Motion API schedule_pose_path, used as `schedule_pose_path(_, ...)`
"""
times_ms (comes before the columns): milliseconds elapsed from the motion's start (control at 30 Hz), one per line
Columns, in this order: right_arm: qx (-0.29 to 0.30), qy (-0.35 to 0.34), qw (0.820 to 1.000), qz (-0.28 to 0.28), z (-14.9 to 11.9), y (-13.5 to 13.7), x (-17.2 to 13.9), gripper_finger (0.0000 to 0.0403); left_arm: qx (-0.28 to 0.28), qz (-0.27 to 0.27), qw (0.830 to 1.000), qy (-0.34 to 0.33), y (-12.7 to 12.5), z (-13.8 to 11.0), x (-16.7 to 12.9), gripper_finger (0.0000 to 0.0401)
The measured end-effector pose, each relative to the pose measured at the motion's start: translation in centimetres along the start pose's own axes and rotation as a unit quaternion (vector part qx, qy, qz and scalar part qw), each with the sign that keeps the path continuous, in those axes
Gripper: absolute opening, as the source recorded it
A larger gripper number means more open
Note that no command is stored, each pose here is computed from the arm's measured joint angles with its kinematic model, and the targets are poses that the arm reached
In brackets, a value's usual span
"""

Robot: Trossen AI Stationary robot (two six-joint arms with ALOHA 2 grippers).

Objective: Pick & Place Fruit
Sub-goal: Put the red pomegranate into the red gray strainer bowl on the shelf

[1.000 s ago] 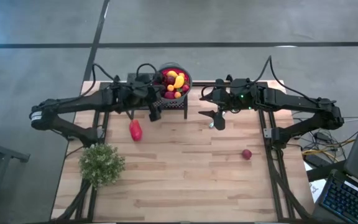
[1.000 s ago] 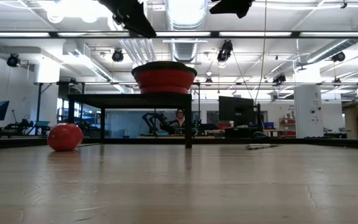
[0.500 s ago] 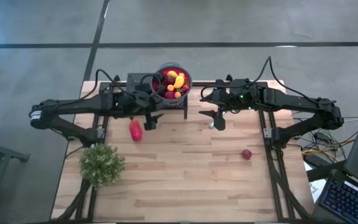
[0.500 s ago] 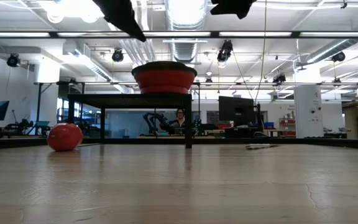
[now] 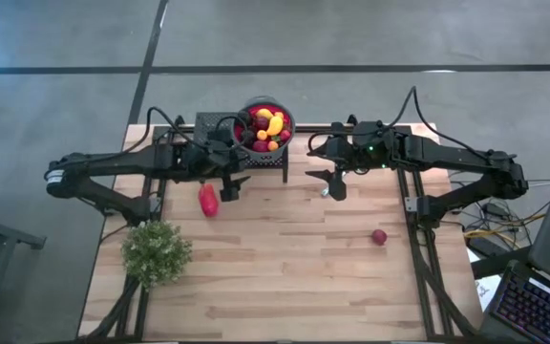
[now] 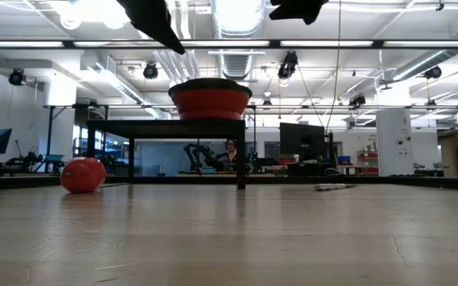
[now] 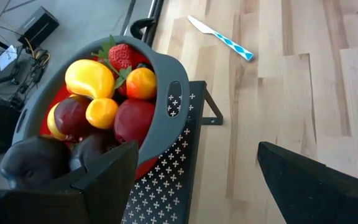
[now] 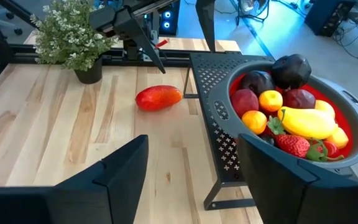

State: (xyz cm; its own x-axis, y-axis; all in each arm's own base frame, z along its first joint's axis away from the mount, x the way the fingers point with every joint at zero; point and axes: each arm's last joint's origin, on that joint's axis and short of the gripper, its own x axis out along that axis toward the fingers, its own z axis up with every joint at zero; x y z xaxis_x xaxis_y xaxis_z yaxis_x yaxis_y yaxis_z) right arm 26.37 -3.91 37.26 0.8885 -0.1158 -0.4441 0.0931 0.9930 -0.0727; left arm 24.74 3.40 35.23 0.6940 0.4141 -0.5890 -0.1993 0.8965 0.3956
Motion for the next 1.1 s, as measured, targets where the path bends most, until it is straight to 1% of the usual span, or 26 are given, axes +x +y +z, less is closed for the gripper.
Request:
schedule_pose_path(333,0.000,0.000,1.000,0.000,0.0,0.0,0.0,0.0262,0.012,0.000,1.000,0.000,0.0,0.0,0.0,0.0337)
schedule_pose_path(433,0.000,0.000,1.000,0.000,0.0,0.0,0.0,0.0263,0.007,-0.004,1.000,0.001,0.0,0.0,0.0,0.0337)
schedule_pose_path(633,0.000,0.003,1.000,0.000,-0.1,0.0,0.0,0.0248,-0.018,-0.052,0.998,-0.018,0.0,-0.1,-1.0,0.0337)
schedule_pose_path(900,0.000,0.013,1.000,0.001,-0.4,0.0,0.1,0.0224,-0.046,-0.075,0.995,-0.039,0.3,-0.3,-2.4,0.0330)
schedule_pose_path(1100,0.001,0.049,0.999,0.008,-1.1,0.1,0.1,0.0225,-0.053,-0.088,0.994,-0.022,0.2,-0.7,-2.6,0.0330)
